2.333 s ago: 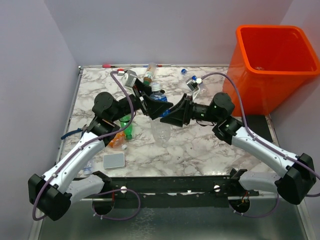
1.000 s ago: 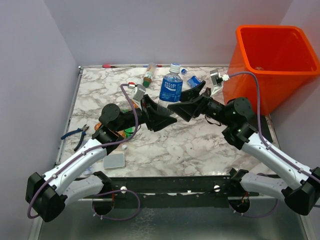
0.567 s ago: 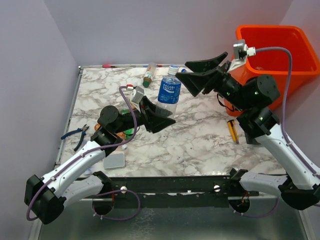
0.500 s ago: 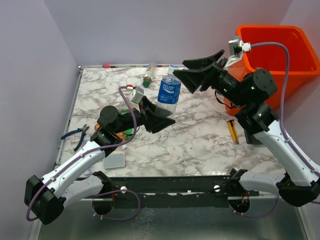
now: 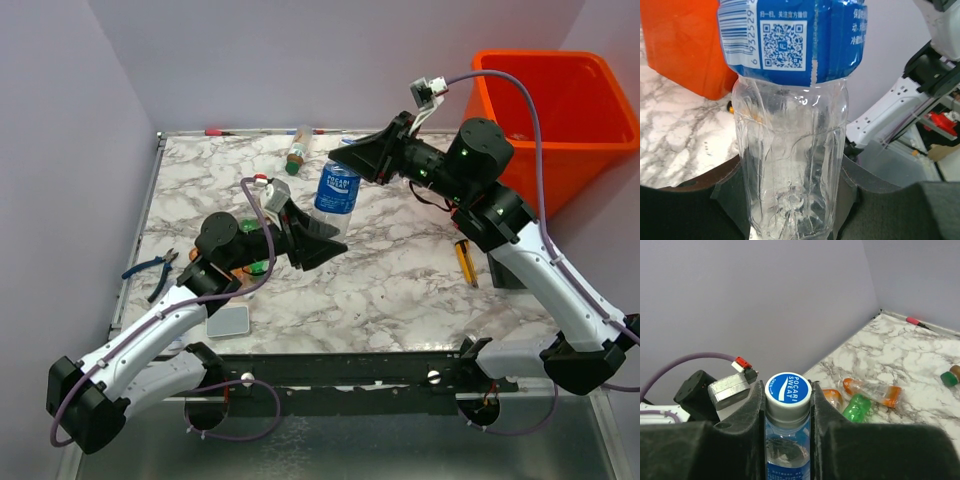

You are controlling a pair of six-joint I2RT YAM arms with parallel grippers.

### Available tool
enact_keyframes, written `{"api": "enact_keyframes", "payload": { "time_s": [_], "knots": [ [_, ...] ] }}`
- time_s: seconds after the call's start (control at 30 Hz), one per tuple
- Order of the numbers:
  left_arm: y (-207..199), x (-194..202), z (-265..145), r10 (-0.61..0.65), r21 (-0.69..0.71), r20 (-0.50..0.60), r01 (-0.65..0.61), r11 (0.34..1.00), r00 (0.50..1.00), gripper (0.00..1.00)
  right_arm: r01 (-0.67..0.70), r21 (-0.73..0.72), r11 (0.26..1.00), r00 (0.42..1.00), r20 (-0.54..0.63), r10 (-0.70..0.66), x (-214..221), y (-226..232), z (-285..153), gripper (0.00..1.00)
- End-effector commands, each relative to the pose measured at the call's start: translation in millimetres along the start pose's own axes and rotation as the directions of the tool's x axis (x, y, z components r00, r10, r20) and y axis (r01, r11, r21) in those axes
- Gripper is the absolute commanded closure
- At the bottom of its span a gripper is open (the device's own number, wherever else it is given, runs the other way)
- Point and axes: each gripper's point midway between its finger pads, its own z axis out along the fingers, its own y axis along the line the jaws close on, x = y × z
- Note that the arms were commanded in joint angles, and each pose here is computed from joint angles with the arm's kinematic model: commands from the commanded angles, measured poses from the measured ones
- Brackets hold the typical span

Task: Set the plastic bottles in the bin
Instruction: Pick up the plastic bottle at the center of the board, then place the plastic bottle in the trash bin.

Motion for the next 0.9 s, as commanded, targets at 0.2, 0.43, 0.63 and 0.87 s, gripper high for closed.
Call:
{"api": "enact_keyframes", "payload": {
  "time_s": [0.2,0.43,0.63,0.87],
  "knots": [
    [29,-35,-27,0.204,-0.281,0.100,-0.169,0.945,0.974,0.01,0.164,0.259,0.952,0.985,0.016,-0.174,-45,-23,-37,0.99],
    [87,-49,-73,0.342,-0.638,0.078,-0.217,0.739,0.936,0.01,0.157,0.775,0.612,0.841,0.221,-0.495,-168,-68,-133,0.99],
    [117,-22,-94,0.360,-0.728,0.056,-0.209,0.654,0.931,0.01,-0.034,0.959,0.282,0.540,0.254,-0.802,-236,-70,-211,0.99],
    [130,-2,-109,0.352,-0.765,0.090,-0.162,0.623,0.932,0.01,-0.275,0.954,0.121,0.467,0.242,-0.851,-276,-155,-245,0.99]
  ]
}}
